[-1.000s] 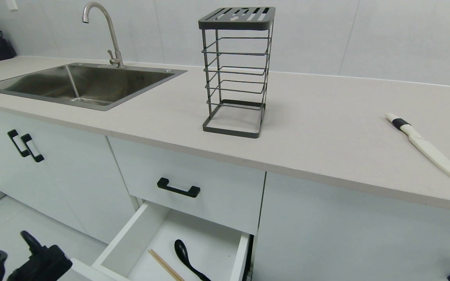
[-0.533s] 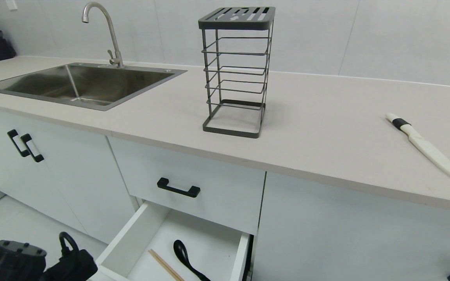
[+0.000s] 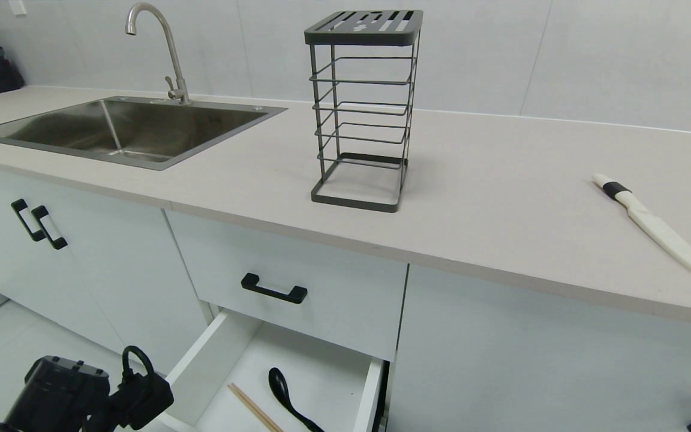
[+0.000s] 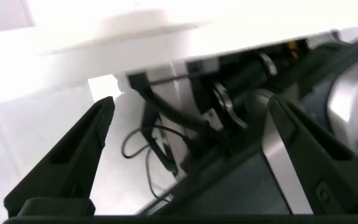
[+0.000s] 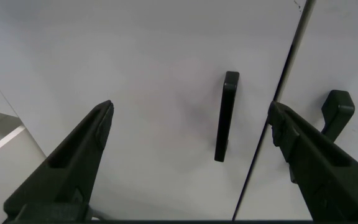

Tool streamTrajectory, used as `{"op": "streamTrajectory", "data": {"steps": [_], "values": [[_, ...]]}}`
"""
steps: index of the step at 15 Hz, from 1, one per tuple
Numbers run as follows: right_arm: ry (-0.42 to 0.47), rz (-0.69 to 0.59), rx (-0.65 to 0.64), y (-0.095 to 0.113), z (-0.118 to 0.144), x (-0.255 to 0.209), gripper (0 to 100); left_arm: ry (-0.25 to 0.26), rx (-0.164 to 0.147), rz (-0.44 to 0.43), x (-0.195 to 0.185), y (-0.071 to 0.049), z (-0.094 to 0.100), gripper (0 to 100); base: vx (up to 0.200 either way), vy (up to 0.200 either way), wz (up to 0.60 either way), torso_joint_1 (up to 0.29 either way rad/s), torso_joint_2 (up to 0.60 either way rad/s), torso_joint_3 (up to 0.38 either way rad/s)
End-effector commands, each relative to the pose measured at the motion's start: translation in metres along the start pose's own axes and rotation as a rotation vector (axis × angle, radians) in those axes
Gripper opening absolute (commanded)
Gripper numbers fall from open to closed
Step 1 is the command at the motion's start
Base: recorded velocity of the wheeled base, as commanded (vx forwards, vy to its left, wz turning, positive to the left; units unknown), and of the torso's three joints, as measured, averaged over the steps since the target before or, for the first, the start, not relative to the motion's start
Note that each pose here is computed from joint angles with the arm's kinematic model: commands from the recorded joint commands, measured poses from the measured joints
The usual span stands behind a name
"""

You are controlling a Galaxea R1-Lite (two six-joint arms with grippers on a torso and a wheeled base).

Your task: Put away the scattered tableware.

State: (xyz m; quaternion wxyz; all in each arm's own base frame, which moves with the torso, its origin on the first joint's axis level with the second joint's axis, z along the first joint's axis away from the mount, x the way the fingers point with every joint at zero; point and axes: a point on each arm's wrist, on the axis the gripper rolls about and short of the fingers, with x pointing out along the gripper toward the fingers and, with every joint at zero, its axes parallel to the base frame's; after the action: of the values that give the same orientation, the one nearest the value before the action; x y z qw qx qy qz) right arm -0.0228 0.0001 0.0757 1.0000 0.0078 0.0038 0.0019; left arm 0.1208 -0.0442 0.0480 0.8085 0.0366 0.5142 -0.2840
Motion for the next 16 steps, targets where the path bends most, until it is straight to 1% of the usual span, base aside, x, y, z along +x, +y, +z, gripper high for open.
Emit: {"op": "streamTrajectory", "data": {"steps": [1, 3, 5, 10, 13, 16], "values": [[0.002, 0.001, 0.0, 0.0, 0.0, 0.0, 100, 0.045, -0.015, 0.007, 0.007, 0.003, 0.0, 100, 0.0, 0.0, 0.0, 0.0, 0.0, 0.0], [0.002, 0.001, 0.0, 0.0, 0.0, 0.0, 100, 0.042, -0.014, 0.009, 0.01, 0.004, 0.002, 100, 0.0, 0.0, 0.0, 0.0, 0.0, 0.0], [0.002, 0.001, 0.0, 0.0, 0.0, 0.0, 100, 0.018, -0.006, 0.014, 0.014, 0.006, 0.008, 100, 0.0, 0.0, 0.0, 0.0, 0.0, 0.0], [0.002, 0.001, 0.0, 0.0, 0.0, 0.0, 100, -0.001, 0.001, 0.03, 0.023, 0.01, 0.012, 100, 0.0, 0.0, 0.0, 0.0, 0.0, 0.0], [0.002, 0.001, 0.0, 0.0, 0.0, 0.0, 100, -0.042, 0.014, 0.047, 0.027, 0.012, 0.019, 100, 0.0, 0.0, 0.0, 0.0, 0.0, 0.0], [0.002, 0.001, -0.002, 0.0, 0.0, 0.0, 100, -0.099, 0.031, 0.053, 0.035, 0.015, 0.027, 100, 0.0, 0.0, 0.0, 0.0, 0.0, 0.0]]}}
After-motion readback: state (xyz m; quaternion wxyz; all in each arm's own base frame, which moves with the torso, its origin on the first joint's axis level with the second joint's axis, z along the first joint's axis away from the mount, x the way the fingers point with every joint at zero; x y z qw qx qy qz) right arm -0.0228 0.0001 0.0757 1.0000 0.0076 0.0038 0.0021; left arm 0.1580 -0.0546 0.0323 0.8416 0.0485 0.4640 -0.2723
